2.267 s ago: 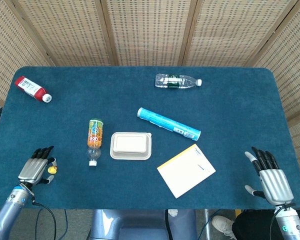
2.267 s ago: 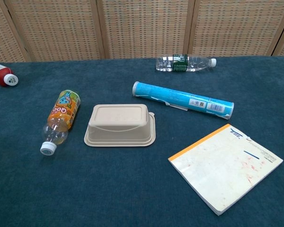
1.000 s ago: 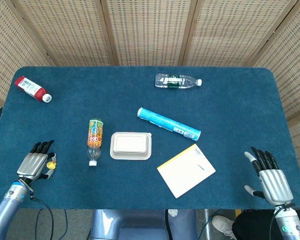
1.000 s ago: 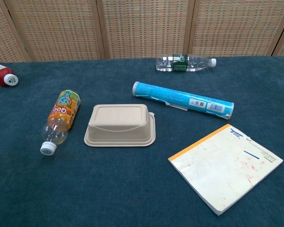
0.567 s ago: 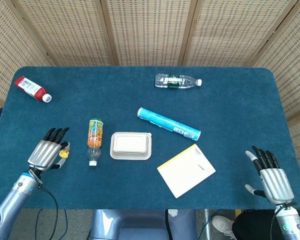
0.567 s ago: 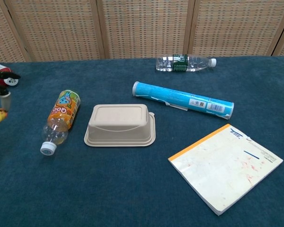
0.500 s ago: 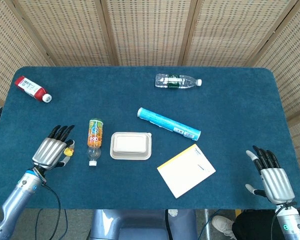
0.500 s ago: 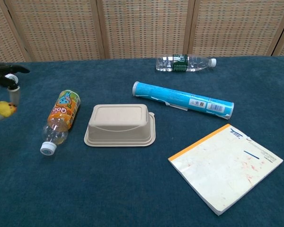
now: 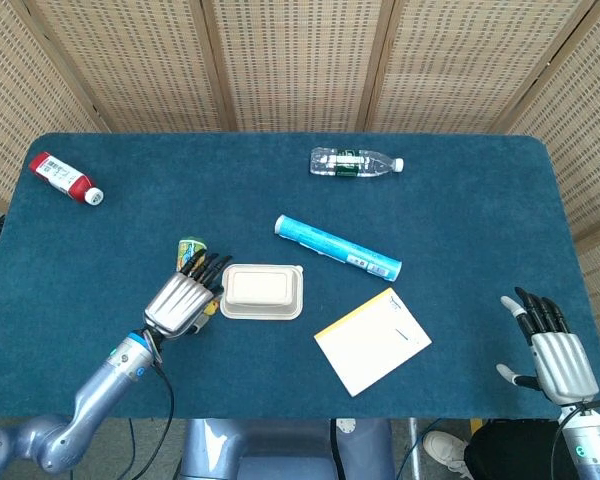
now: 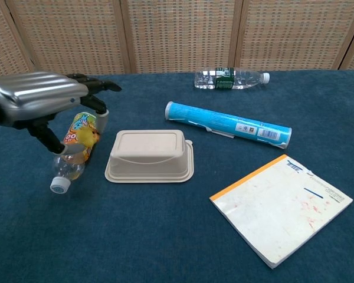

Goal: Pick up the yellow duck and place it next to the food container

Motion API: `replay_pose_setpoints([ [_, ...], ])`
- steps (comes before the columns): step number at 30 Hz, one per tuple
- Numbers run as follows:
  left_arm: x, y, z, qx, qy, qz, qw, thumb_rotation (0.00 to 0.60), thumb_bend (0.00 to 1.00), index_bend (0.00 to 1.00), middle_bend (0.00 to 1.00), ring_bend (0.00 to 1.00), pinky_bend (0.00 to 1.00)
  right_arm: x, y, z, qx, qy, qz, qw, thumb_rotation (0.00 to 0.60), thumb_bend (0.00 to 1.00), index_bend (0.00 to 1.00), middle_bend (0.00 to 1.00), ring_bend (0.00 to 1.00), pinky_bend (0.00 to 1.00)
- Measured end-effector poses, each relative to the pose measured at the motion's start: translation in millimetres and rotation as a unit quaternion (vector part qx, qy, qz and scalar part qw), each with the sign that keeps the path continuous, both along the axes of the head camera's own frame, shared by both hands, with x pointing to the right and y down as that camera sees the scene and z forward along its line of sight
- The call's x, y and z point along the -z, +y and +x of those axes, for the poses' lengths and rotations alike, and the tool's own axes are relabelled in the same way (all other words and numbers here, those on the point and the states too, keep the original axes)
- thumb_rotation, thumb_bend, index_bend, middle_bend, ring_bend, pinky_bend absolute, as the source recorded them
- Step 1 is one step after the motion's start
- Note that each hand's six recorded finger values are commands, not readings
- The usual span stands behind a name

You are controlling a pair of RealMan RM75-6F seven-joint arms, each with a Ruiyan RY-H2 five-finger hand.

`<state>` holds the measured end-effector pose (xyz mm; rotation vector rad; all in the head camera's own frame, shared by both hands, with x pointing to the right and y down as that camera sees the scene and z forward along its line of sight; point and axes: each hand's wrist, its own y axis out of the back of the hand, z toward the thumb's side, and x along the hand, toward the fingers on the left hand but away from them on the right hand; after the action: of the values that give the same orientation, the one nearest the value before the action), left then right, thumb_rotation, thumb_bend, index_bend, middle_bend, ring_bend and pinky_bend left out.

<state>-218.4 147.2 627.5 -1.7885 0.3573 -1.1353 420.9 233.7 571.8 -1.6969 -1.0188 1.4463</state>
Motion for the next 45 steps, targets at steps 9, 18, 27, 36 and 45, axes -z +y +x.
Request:
replay_pose_setpoints([
  [9, -12.4, 26.6, 37.1, -0.055, -0.001, -0.002, 0.9985, 0.6, 0.39, 0.51, 0.0, 0.0, 0.0, 3.9, -2.6, 3.7, -0.007, -0.009, 0.003, 0.9999, 0.6, 0.0, 0.09, 0.0, 0.0, 0.0],
  [18, -28.2, 44.6, 48.3, -0.095, -0.007, 0.003, 0.9954, 0.6, 0.39, 0.51, 0.0, 0.0, 0.0, 5.1, -2.9, 4.6, -0.008, -0.011, 0.003, 0.9999, 0.6, 0.0, 0.09, 0.0, 0.0, 0.0],
  [27, -36.3, 49.1, 54.8, -0.111, -0.008, 0.009, 0.9938, 0.6, 0.39, 0.51, 0.0, 0.0, 0.0, 4.9, -2.8, 4.7, -0.008, -0.01, 0.003, 0.9999, 0.6, 0.0, 0.09, 0.0, 0.0, 0.0],
  [36, -46.1, 59.2, 55.8, -0.136, -0.011, 0.007, 0.9906, 0.6, 0.39, 0.51, 0.0, 0.0, 0.0, 6.8, -3.6, 5.9, -0.011, -0.013, 0.005, 0.9998, 0.6, 0.0, 0.09, 0.0, 0.0, 0.0],
  [45, -50.4, 53.5, 54.5, -0.144, -0.011, 0.011, 0.9895, 0.6, 0.39, 0.52, 0.0, 0.0, 0.0, 5.7, -3.3, 5.5, -0.01, -0.012, 0.004, 0.9999, 0.6, 0.0, 0.09, 0.0, 0.0, 0.0],
])
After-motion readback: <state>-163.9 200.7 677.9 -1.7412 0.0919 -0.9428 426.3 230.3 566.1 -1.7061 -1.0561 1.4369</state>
